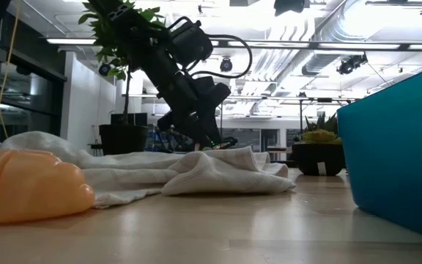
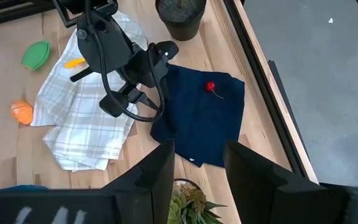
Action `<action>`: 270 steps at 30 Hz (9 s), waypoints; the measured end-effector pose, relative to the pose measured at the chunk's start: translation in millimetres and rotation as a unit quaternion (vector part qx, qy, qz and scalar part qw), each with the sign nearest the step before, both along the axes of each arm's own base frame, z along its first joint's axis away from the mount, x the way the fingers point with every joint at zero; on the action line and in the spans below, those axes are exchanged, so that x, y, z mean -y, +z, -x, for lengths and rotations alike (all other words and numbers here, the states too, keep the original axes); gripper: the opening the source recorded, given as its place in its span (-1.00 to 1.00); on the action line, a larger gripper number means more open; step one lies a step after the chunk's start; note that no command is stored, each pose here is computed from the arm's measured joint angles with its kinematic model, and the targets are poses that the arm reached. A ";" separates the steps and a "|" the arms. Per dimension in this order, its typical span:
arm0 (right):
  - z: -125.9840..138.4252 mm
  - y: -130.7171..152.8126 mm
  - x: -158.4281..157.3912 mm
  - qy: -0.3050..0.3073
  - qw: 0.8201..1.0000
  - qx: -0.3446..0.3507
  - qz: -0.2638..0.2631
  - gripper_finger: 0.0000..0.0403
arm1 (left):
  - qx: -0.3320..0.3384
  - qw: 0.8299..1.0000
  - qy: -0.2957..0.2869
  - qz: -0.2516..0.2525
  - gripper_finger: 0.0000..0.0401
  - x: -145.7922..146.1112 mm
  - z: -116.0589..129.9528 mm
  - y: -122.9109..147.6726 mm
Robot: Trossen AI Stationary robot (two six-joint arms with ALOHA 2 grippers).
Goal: Pick and placing Produce into tupperware
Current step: Move the left plant pot to the top left of the table
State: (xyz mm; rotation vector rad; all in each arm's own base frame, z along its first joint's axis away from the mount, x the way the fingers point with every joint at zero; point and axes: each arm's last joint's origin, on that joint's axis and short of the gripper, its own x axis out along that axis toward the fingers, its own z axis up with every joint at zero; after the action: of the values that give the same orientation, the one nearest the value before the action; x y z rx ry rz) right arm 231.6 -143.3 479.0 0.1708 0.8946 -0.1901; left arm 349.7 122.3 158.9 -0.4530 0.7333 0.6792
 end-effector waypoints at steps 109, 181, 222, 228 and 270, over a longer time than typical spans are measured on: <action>-88.0 -95.8 -15.4 0.109 0.988 0.015 -0.110 -0.36 | 0.148 0.924 0.322 -0.144 -0.22 120.8 169.9 32.6; -84.4 -97.2 -19.1 0.167 0.979 0.011 -0.115 -0.36 | 0.079 0.880 0.387 -0.263 -0.22 18.6 152.0 8.3; -85.0 -96.8 -18.8 0.174 0.979 0.016 -0.107 -0.36 | 0.096 0.885 0.369 -0.269 -0.38 -22.6 150.9 6.2; -85.1 -96.7 -18.5 0.175 0.979 0.017 -0.106 -0.36 | 0.096 0.889 0.360 -0.267 -0.74 -22.4 150.4 6.0; -84.7 -96.9 -18.4 0.176 0.979 0.015 -0.106 -0.36 | 0.042 0.874 0.381 -0.298 -0.96 -22.1 154.5 4.1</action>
State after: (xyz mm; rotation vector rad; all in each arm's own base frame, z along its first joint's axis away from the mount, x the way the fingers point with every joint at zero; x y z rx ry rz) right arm 316.3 -124.9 382.1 0.2087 0.8986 0.2375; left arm 195.3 144.5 163.0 -0.1797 0.2026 1.5635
